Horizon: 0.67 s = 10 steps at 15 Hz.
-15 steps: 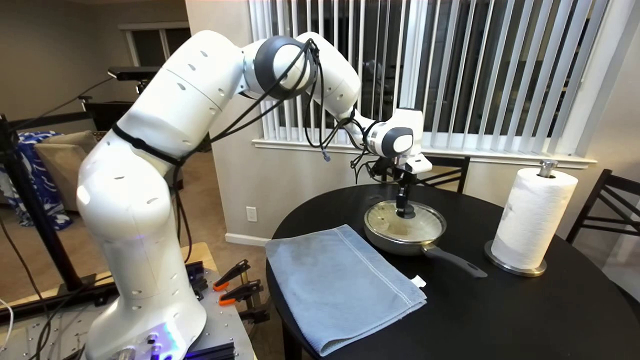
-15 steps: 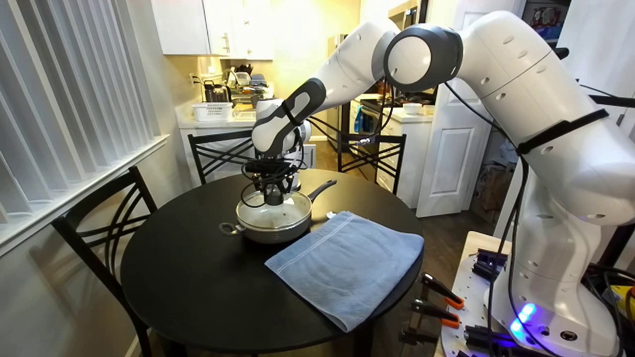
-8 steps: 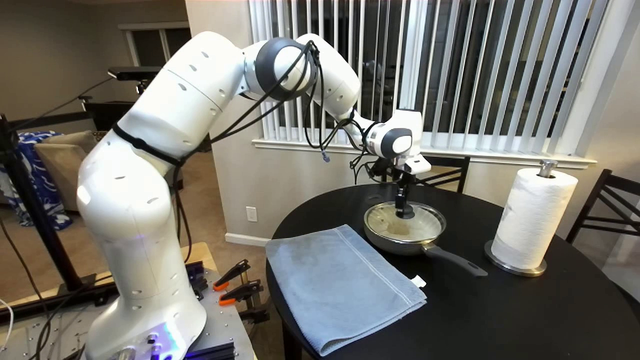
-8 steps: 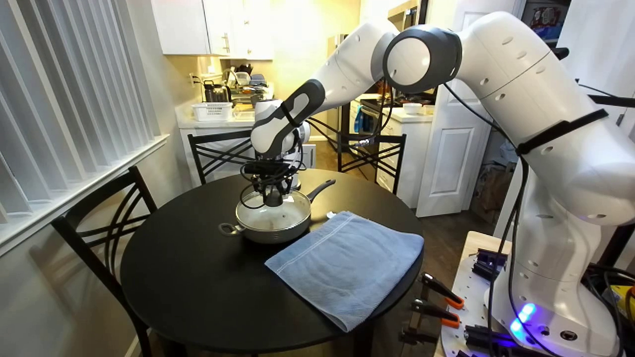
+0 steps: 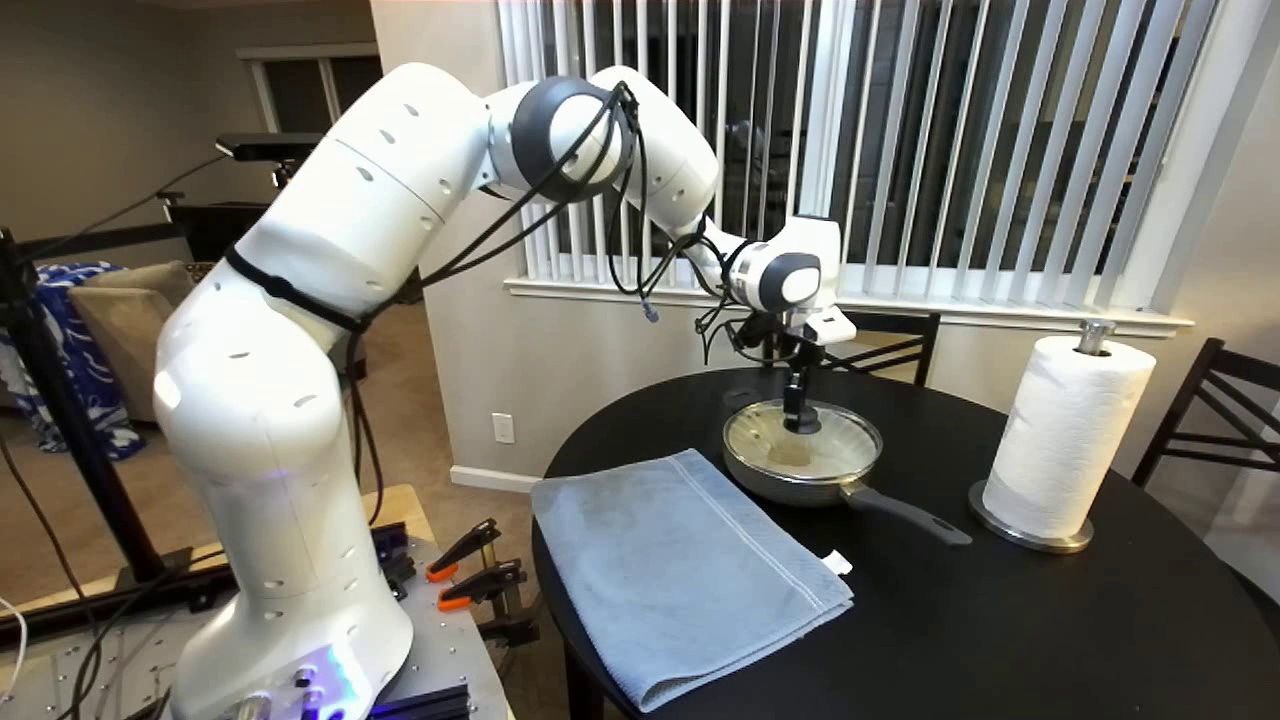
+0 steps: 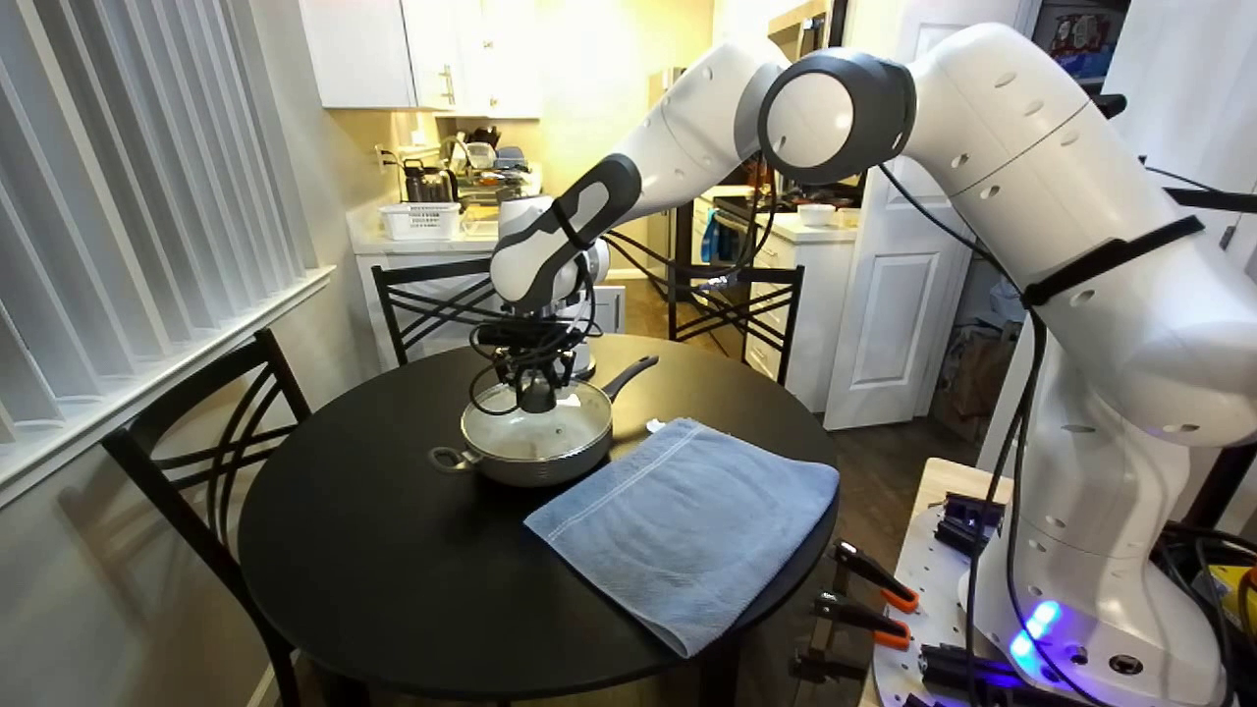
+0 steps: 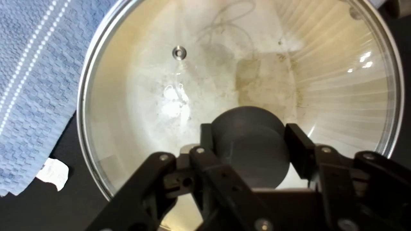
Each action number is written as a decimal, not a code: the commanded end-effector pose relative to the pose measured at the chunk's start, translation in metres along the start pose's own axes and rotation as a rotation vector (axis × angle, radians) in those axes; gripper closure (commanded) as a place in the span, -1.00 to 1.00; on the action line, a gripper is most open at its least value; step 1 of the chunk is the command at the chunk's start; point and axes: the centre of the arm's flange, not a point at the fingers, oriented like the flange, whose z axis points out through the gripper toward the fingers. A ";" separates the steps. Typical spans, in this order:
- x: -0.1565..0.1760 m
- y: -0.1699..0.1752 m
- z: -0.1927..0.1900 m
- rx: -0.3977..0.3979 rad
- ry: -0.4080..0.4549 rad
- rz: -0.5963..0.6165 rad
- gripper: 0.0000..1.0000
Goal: Put the lid on the pot
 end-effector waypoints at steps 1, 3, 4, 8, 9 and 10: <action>-0.005 -0.003 -0.009 -0.009 -0.031 -0.014 0.34; -0.007 -0.003 -0.007 -0.016 -0.029 -0.016 0.34; -0.007 -0.003 -0.007 -0.018 -0.032 -0.017 0.34; -0.009 -0.002 -0.006 -0.033 -0.039 -0.012 -0.94; -0.011 -0.001 -0.008 -0.033 -0.039 -0.015 -0.97; -0.014 0.000 -0.010 -0.031 -0.039 -0.018 -1.00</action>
